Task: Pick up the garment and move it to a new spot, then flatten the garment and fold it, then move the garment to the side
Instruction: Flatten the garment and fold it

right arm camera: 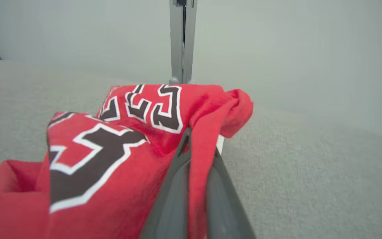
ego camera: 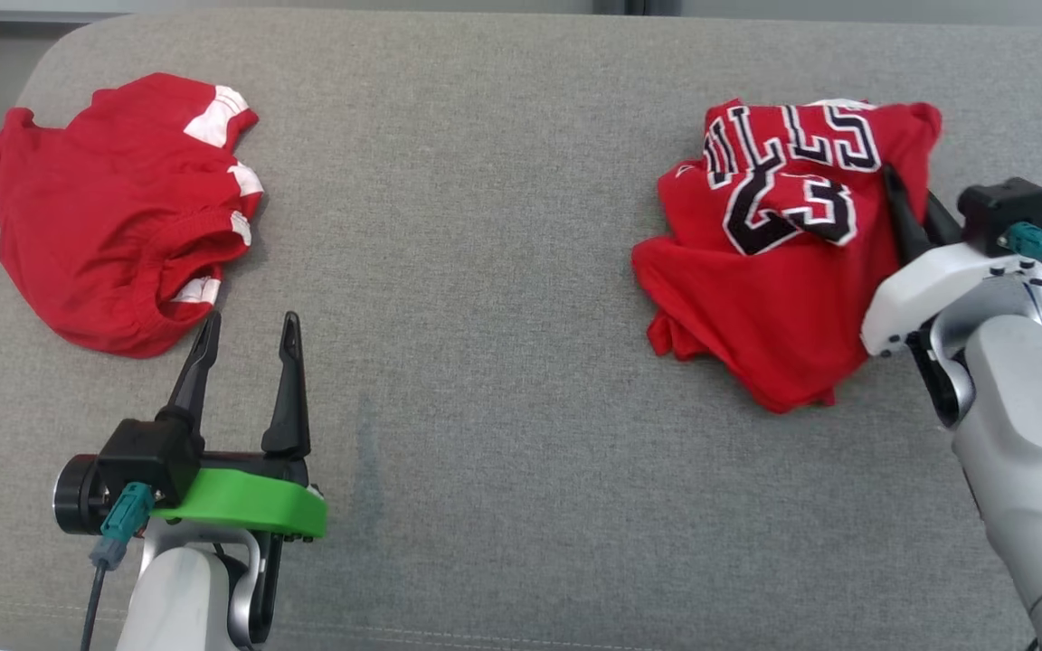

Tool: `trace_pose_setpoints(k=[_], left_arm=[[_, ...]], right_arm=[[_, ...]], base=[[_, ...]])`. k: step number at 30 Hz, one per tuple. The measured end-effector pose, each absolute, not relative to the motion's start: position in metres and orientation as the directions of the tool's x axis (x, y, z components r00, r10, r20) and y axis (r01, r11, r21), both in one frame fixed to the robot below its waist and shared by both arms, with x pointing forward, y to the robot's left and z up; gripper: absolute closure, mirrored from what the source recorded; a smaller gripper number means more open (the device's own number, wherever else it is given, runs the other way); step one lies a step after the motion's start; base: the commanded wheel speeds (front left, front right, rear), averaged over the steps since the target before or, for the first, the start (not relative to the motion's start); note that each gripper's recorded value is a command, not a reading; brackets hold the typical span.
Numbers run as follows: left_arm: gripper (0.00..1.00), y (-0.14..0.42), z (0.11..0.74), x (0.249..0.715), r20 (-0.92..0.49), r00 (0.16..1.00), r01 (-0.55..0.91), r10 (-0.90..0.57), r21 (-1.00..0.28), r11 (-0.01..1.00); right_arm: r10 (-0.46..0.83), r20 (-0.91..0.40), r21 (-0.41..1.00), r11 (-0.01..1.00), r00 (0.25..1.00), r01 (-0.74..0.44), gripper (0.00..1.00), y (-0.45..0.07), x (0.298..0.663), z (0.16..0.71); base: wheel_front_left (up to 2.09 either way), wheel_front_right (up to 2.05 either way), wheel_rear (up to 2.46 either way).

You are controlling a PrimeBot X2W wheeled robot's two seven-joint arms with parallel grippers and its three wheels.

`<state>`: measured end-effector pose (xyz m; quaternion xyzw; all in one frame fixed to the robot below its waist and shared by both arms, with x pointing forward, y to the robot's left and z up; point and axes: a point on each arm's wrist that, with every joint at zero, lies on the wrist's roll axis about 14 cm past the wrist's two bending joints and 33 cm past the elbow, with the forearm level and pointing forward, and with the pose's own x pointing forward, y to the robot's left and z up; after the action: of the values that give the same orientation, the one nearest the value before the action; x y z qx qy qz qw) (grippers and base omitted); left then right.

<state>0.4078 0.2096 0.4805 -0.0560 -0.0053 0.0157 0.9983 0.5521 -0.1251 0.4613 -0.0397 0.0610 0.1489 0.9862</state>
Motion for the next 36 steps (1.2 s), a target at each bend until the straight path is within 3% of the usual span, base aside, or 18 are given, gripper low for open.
trace_pose_setpoints(k=[4,9,16,22,23,25,27,31,36], left_arm=[[0.00,0.208,0.487,0.405,0.025,0.999,-0.025,0.028,-0.116,0.993],[0.00,0.209,0.491,0.398,0.037,0.999,-0.030,0.035,-0.121,0.992],[0.00,0.218,0.492,0.386,0.035,0.997,-0.062,0.066,-0.122,0.991],[0.00,0.224,0.494,0.380,0.038,0.996,-0.080,0.085,-0.124,0.989],[0.00,0.225,0.494,0.379,0.038,0.995,-0.083,0.089,-0.124,0.989],[0.00,0.226,0.494,0.378,0.038,0.995,-0.088,0.093,-0.126,0.988],[0.00,0.226,0.495,0.376,0.040,0.995,-0.089,0.095,-0.129,0.988],[0.00,0.226,0.494,0.374,0.039,0.994,-0.095,0.101,-0.130,0.987],[0.00,0.223,0.497,0.373,0.047,0.995,-0.085,0.092,-0.134,0.987]], right_arm=[[0.395,-0.042,-0.097,0.913,0.918,-0.397,1.00,-0.087,0.540,0.490],[0.560,-0.004,-0.130,0.821,0.828,-0.556,1.00,-0.024,0.505,0.500],[0.756,-0.052,-0.115,0.644,0.652,-0.756,1.00,0.057,0.442,0.478],[0.845,-0.126,-0.031,0.520,0.520,-0.854,1.00,0.099,0.386,0.449],[0.855,-0.135,-0.014,0.504,0.501,-0.864,0.95,0.104,0.377,0.445],[0.866,-0.146,0.012,0.485,0.479,-0.874,0.53,0.110,0.366,0.440],[0.871,-0.150,0.030,0.477,0.468,-0.878,0.00,0.113,0.360,0.439],[0.860,-0.123,0.043,0.504,0.496,-0.863,0.00,0.111,0.366,0.448],[0.802,-0.047,0.010,0.596,0.595,-0.803,0.00,0.083,0.401,0.476]], base=[[0.00,0.00,0.00],[0.00,0.00,0.00],[0.00,0.00,0.00],[0.00,0.00,0.00],[0.00,0.00,0.00],[0.00,0.00,0.00],[0.00,0.00,0.00],[0.00,0.00,0.00],[0.00,0.00,0.00]])
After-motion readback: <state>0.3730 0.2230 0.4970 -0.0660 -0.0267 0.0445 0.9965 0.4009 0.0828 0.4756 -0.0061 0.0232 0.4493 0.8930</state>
